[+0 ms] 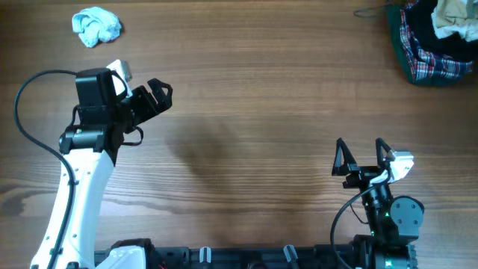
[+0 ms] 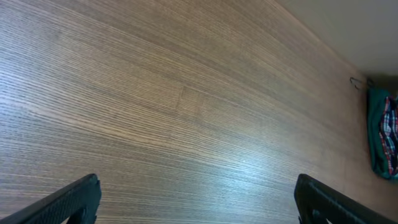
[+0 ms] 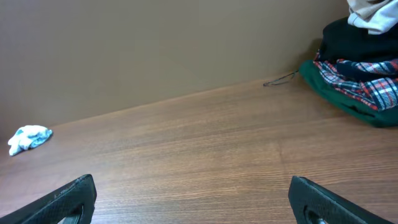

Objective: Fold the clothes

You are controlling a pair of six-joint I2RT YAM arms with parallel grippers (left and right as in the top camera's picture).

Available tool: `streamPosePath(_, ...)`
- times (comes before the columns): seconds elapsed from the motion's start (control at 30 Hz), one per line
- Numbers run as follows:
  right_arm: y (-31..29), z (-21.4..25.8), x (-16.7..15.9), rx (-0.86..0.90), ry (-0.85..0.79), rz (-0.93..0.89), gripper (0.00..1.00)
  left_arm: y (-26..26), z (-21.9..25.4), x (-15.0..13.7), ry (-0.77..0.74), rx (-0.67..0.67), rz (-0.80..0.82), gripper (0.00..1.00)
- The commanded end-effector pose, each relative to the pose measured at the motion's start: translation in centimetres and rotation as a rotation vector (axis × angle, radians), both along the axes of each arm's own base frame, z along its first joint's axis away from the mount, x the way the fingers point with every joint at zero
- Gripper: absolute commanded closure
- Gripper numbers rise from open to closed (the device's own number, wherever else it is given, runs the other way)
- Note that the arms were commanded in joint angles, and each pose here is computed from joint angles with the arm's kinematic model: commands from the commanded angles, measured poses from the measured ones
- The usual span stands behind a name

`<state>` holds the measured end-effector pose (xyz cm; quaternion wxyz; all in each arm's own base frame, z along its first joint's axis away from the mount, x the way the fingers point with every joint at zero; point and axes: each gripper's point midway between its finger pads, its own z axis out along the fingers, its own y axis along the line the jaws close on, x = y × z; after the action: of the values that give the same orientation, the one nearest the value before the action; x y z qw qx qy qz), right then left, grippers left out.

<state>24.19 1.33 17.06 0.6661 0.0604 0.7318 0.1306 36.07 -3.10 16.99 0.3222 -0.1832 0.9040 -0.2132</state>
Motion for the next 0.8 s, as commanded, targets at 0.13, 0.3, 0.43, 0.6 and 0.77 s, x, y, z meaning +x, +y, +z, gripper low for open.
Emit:
streamPosePath(0.13, 0.1, 0.1, 0.0, 0.007, -0.011, 0.005, 0.00, 0.2, -0.4, -2.0, -0.018, 0.026, -0.005, 0.00)
streamPosePath(0.3, 0.1, 0.1, 0.0, 0.008, -0.010, 0.005, 0.00, 0.4, -1.9, -4.1, -0.218, 0.050, 0.015, 0.00)
streamPosePath(0.43, 0.1, 0.1, 0.0, 0.008, -0.010, 0.005, 0.00, -0.3, -2.6, -6.9, -0.415, 0.044, -0.007, 0.00)
streamPosePath(0.6, 0.1, 0.1, 0.0, 0.008, -0.010, 0.005, 0.00, -0.9, -0.4, -8.4, -0.555, 0.074, -0.042, 0.00)
streamPosePath(0.77, 0.1, 0.1, 0.0, 0.007, -0.011, 0.005, 0.00, -2.1, 0.8, -9.5, -0.654, 0.064, -0.083, 0.00)
